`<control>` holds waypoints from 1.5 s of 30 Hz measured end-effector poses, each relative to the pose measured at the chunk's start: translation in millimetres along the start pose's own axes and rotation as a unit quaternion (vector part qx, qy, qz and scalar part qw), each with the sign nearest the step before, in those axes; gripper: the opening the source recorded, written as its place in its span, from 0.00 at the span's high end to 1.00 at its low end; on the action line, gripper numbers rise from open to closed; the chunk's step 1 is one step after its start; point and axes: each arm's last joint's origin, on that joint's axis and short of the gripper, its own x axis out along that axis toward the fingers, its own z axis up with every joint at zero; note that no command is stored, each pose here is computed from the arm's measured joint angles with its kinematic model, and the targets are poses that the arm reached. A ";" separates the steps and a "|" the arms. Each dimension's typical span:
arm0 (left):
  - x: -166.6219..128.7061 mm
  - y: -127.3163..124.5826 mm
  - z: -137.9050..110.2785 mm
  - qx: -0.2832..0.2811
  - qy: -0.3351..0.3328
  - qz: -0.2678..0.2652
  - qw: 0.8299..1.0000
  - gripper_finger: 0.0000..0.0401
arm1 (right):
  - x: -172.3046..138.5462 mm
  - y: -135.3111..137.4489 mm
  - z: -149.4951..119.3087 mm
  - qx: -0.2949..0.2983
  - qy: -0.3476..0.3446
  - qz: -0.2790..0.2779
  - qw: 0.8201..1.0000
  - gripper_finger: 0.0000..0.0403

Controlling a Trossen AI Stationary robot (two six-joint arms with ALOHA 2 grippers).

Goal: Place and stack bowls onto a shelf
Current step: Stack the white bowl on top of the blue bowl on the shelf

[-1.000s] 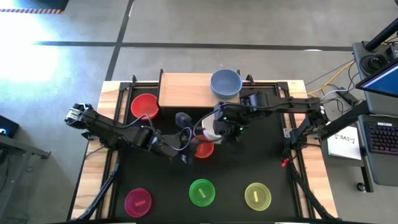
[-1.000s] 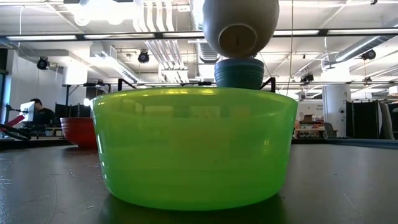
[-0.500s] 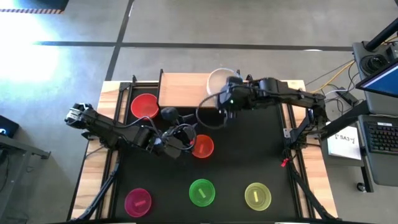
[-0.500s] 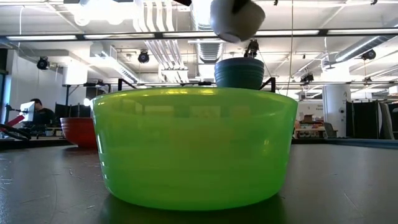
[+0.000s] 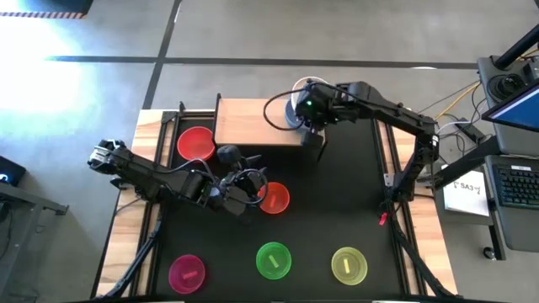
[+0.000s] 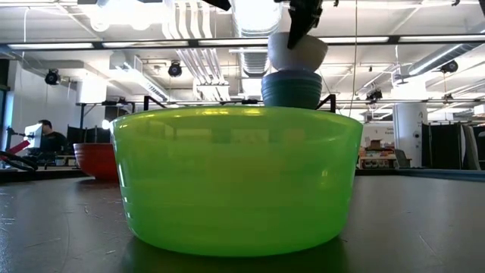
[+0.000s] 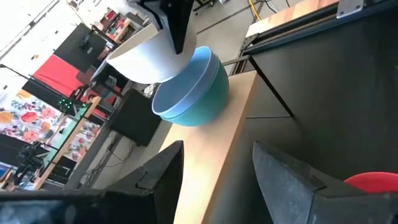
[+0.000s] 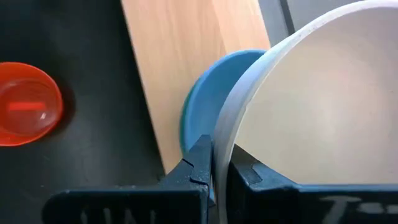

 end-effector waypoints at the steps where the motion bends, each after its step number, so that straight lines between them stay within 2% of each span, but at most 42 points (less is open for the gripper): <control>1: 0.0 0.0 -0.3 -0.001 0.001 0.000 1.000 0.56 | 3.1 -1.2 0.4 0.001 0.004 -0.001 1.000 0.98; 14: -0.1 -0.4 -3.9 0.005 0.011 -0.002 1.000 0.56 | 39.0 4.1 7.4 -0.034 0.053 0.006 0.998 0.97; 25: -0.3 -0.7 -8.9 0.010 0.026 -0.003 1.000 0.56 | 39.7 4.2 7.6 -0.047 0.053 0.006 0.997 0.81; 29: -0.1 -0.5 -12.8 0.008 0.038 -0.003 0.999 0.56 | 38.2 4.7 5.6 -0.057 0.064 0.006 0.996 0.78; 36: 8.1 11.8 -41.4 -0.019 0.135 0.020 0.990 0.56 | 19.7 0.3 4.9 -0.061 0.074 -0.039 0.995 0.78; 40: 18.2 25.5 -61.1 -0.050 0.226 0.012 0.973 0.56 | 7.8 -3.1 8.6 -0.041 0.050 -0.045 0.997 0.78; 45: 34.3 35.0 -84.4 -0.063 0.312 -0.002 0.948 0.56 | -1.3 -5.4 11.0 -0.023 0.032 -0.045 0.998 0.78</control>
